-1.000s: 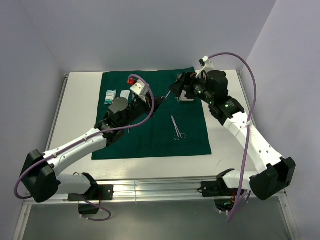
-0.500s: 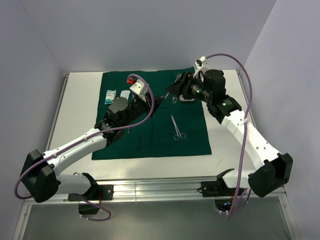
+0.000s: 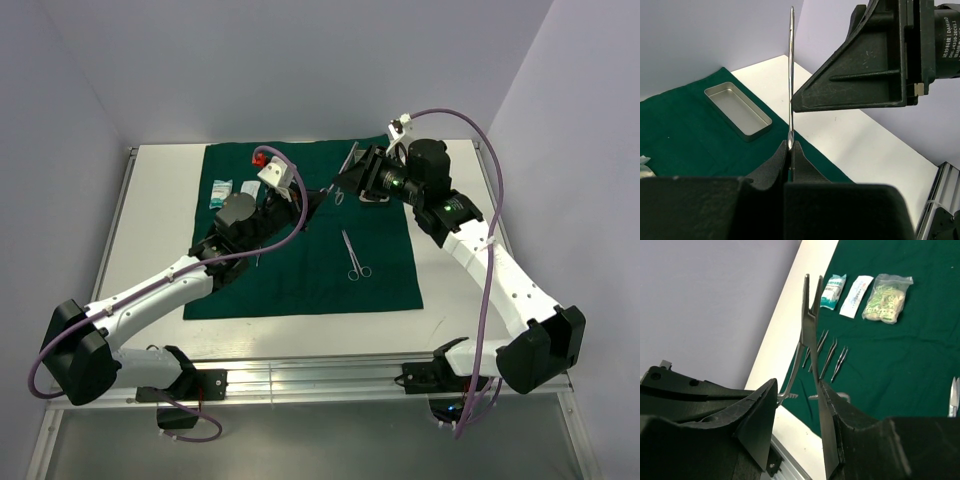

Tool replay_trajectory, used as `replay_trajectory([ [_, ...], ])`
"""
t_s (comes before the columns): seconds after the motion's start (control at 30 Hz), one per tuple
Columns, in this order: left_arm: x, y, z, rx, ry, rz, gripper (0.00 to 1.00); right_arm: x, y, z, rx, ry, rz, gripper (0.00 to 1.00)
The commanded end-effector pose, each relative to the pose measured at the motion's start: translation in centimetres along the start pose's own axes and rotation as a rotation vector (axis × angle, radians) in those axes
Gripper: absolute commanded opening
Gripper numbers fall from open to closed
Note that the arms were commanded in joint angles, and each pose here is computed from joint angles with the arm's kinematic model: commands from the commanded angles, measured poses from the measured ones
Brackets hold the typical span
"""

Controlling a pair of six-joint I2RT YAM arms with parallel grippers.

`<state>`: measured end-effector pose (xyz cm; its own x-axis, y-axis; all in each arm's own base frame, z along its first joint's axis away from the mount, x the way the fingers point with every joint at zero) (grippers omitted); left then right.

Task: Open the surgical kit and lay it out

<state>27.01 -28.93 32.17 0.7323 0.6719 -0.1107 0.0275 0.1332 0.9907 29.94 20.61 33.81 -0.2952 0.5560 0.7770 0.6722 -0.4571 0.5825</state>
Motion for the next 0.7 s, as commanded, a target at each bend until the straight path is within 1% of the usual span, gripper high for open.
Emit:
replay_trajectory([
  [0.0,-0.09,3.18,0.4,-0.092,0.001,0.01,0.0,1.06,0.07,-0.15,0.002,0.043,0.005,0.45],
  [0.2,-0.17,2.95,0.49,-0.086,-0.008,0.013,0.0,1.13,-0.08,0.25,0.017,0.051,0.031,0.44],
  [0.43,-0.26,3.0,0.52,-0.09,-0.016,0.015,0.0,1.21,-0.15,0.68,0.029,0.059,0.044,0.37],
  [0.5,-0.25,3.06,0.49,-0.092,-0.014,0.015,0.0,1.17,-0.09,0.7,0.027,0.058,0.039,0.37],
  [0.6,-0.21,3.0,0.45,-0.089,-0.011,0.015,0.0,1.22,0.14,0.55,0.019,0.053,0.01,0.45],
  [0.63,-0.13,3.06,0.38,-0.091,-0.008,0.017,0.0,1.47,0.39,0.3,0.009,0.055,-0.008,0.52],
  [0.67,-0.21,3.01,0.34,-0.089,-0.011,0.017,0.0,1.3,0.54,0.15,0.0,0.042,-0.041,0.56],
])
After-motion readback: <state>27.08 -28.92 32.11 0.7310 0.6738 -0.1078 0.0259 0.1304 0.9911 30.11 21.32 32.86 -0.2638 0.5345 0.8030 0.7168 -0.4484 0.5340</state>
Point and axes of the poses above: each gripper's point midway between its finger pads, its own z axis out along the fingers, its own x axis along the line the jaws close on, y = z × x, the point moved 5 cm from there along -z, back along the fingers, and after that the axes turned 8 degrees about z, right-handed, at the moved point
